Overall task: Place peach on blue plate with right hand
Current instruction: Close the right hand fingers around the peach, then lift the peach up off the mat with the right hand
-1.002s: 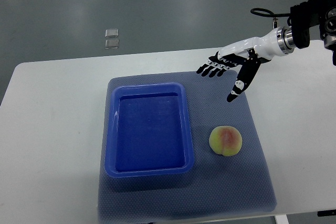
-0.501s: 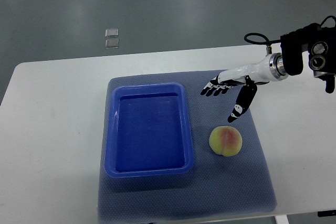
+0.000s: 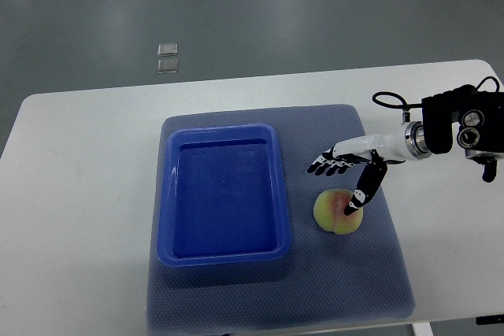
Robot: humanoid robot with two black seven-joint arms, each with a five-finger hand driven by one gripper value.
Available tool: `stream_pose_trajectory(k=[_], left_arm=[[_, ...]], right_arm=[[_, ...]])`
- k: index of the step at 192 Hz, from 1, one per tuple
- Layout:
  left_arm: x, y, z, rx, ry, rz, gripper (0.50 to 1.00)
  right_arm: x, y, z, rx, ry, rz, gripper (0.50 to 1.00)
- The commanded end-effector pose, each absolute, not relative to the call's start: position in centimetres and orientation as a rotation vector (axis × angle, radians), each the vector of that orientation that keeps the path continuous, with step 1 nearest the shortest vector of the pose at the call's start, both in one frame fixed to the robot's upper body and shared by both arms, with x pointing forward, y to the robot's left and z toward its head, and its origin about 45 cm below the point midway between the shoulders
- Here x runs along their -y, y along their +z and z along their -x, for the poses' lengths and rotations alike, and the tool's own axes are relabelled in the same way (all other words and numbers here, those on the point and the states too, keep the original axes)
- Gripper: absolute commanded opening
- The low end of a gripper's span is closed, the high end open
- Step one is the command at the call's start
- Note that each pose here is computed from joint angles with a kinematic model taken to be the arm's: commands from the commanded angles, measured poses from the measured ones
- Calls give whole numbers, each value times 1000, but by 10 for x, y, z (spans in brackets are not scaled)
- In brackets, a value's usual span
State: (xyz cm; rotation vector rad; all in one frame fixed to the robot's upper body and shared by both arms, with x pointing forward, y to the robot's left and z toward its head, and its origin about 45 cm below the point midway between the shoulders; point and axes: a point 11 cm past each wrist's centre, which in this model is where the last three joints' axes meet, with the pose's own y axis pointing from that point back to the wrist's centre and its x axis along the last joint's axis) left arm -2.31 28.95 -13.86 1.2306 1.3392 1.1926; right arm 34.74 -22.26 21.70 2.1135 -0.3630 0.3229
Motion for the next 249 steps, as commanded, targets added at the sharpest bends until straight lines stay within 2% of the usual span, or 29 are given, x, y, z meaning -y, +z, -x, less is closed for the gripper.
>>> stream_pose_trajectory(k=[1,98,128,129,140,143,154,155,159,163,172,173,179,195,196,228,237,238,249], left_arm=[[-290,-139,23,-1339,1195,-1232,1000],[-291,-139,23,-1338,1197,-1234,1000],[-291,-139,23,-1338,1197,-1234,1000],[-291,-139,23,-1338,1196,-1233,1000],[-291,-139,23,-1338,1197,-1234,1000],[-291,-139,23,-1338,1197,-1234,1000],[-291,-139,23,-1338,1197,-1234,1000],[-291,-139,23,-1338,1197,-1234,1000],[-291,-139,23,-1338,1197,-1234,1000],[-291,-139,23,-1338,1196,-1233,1000],[-291,-139,23,-1338,1196,-1233,1000],[-291,-139,23,-1338,1197,-1234,1000],[-291,-139,23,-1338,1197,-1234,1000],[-291,-139,23,-1338,1197,-1234,1000],[-291,-139,23,-1338,1197,-1234,1000],[-291,-139,23,-1337,1199,-1235,1000],[-291,-139,23,-1337,1199,-1235,1000],[-292,-139,23,-1338,1201,-1235,1000],[-292,-139,23,-1337,1200,-1236,1000]], right_arm=[[224,211,-344,368,307,-2116,930],[228,179,-324,421,224,-2150,928],[229,176,-323,442,226,-2154,911],[230,174,-322,448,236,-2149,855],[230,174,-322,447,253,-2148,782],[229,174,-322,443,260,-2150,746],[229,174,-322,443,261,-2150,746],[231,175,-322,442,272,-2148,616],[231,175,-323,443,274,-2147,576],[233,175,-323,445,276,-2146,560],[233,175,-323,445,276,-2146,560],[235,177,-324,451,278,-2141,537],[235,180,-326,455,284,-2141,513],[238,182,-327,459,285,-2138,509],[239,200,-336,488,314,-2153,509],[245,283,-369,529,474,-2165,511],[245,283,-369,529,474,-2165,511],[251,320,-379,546,545,-2150,511],[255,356,-384,555,596,-2147,513]])
